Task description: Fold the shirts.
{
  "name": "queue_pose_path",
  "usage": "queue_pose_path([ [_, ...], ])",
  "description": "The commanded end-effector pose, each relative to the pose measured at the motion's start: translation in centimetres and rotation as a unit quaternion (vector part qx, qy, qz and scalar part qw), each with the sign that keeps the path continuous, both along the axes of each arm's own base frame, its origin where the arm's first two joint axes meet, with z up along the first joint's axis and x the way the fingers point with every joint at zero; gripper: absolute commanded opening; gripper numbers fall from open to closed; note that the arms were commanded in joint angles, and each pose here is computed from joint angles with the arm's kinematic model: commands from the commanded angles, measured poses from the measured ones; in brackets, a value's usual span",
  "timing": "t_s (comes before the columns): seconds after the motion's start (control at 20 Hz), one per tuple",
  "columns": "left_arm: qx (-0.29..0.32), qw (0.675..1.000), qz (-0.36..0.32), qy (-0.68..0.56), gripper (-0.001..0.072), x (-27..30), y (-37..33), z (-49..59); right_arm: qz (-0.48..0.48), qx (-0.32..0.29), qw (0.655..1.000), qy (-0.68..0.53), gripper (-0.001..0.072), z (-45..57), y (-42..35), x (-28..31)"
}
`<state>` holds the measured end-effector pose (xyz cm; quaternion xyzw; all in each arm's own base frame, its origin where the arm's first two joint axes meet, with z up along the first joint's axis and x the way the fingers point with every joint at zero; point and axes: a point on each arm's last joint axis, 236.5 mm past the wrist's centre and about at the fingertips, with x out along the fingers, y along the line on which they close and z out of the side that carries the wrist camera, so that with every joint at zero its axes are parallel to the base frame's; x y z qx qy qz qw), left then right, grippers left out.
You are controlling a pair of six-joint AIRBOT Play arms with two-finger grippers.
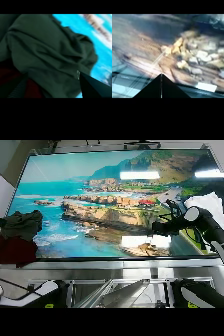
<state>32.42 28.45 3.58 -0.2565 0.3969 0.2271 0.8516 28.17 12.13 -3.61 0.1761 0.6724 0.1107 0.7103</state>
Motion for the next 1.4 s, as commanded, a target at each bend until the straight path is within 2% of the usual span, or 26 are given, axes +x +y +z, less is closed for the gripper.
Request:
queue_pose_path([
  [0.0,-0.04,0.998,-0.009,0.051,0.0708,0.5,2.7,-5.6,0.0,-0.002,1.0,0.024,0.002,-1.4,0.0,-0.2],
  [0.2,-0.055,0.996,-0.032,0.064,0.0707,3.6,3.2,-8.4,0.0,-0.003,1.0,0.025,0.002,-1.5,0.0,-0.2],
  [0.25,-0.058,0.995,-0.039,0.066,0.0679,4.3,3.2,-8.9,0.0,-0.002,1.0,0.025,0.002,-1.5,0.0,-0.2],
  [0.3,-0.064,0.994,-0.048,0.07,0.0505,5.0,3.1,-9.4,0.0,-0.002,1.0,0.025,0.002,-1.5,0.0,-0.2],
  [0.35,-0.075,0.992,-0.059,0.077,0.0238,5.4,2.6,-9.8,0.0,-0.002,1.0,0.025,0.002,-1.5,0.0,-0.2],
  [0.4,-0.086,0.99,-0.068,0.084,0.0003,5.5,2.2,-10.1,0.0,-0.002,1.0,0.025,0.002,-1.5,0.0,-0.2],
  [0.6,-0.131,0.983,-0.082,0.095,-0.0003,5.5,0.3,-9.3,-0.002,0.003,1.0,0.025,0.002,-1.4,0.2,-0.2],
  [0.75,-0.187,0.972,-0.131,0.053,-0.0003,8.3,-4.5,-5.3,0.003,0.007,1.0,0.023,0.002,-1.3,0.4,-0.2],
  [0.9,-0.21,0.943,-0.256,-0.03,-0.0002,12.8,-14.7,3.4,0.023,0.005,1.0,0.012,0.0019,-1.1,0.4,-0.1],
  [1.0,-0.2,0.915,-0.349,-0.04,-0.0001,13.4,-23.2,7.3,0.029,0.003,1.0,-0.01,0.0019,-0.8,0.4,0.7],
  [1.15,-0.185,0.87,-0.455,-0.038,0.0017,12.1,-35.2,9.2,0.033,0.003,0.998,-0.053,0.0019,0.5,0.3,1.9],
  [1.35,-0.205,0.812,-0.546,0.005,0.0018,7.8,-48.0,6.1,0.04,0.004,0.995,-0.092,0.0019,2.6,0.4,2.2],
])
